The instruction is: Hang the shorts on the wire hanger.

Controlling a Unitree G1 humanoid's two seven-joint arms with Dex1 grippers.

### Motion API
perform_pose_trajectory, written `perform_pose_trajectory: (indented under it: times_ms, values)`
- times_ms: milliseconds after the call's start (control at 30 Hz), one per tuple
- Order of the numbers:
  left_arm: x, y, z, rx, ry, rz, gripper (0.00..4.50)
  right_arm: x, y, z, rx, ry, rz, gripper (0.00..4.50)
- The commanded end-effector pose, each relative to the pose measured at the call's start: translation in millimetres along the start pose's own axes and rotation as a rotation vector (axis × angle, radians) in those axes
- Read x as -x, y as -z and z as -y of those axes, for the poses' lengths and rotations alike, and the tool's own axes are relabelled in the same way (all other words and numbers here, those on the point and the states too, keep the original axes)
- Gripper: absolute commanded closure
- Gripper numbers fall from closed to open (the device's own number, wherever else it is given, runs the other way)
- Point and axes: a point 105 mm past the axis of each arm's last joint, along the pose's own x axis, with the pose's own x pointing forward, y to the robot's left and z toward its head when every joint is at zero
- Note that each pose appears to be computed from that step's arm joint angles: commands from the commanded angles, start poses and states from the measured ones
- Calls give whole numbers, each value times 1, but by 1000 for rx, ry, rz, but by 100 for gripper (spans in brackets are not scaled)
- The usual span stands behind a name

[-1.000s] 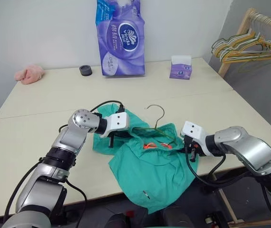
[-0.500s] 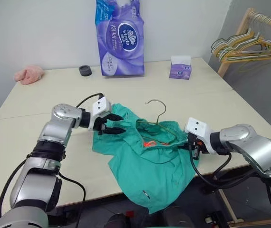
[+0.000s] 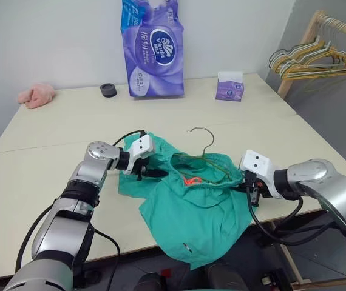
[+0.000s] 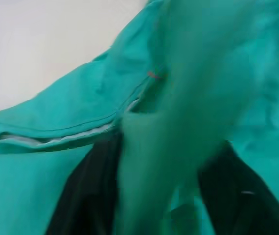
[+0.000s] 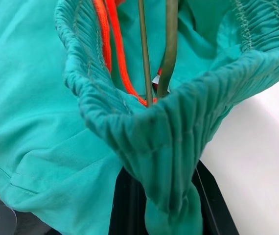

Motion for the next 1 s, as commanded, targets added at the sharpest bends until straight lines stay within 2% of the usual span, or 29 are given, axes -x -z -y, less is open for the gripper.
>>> perform_pose_trajectory:
  times_ms: [33, 133, 167, 600, 1000]
  values:
    - [6, -6, -9, -55, -31, 5, 344, 11, -9, 0, 32, 23, 29, 450]
    - [6, -3, -9, -55, -33, 0, 440, 13, -7, 0, 28, 25, 23, 450]
    - [5, -2, -9, -56, -32, -1, 446, 13, -7, 0, 27, 25, 22, 450]
    - [9, 7, -16, -46, -95, -15, 446, 24, 10, -7, 11, -5, -34, 450]
    - [4, 0, -12, -42, -70, 21, 446, 22, 11, -10, 30, 6, -31, 450]
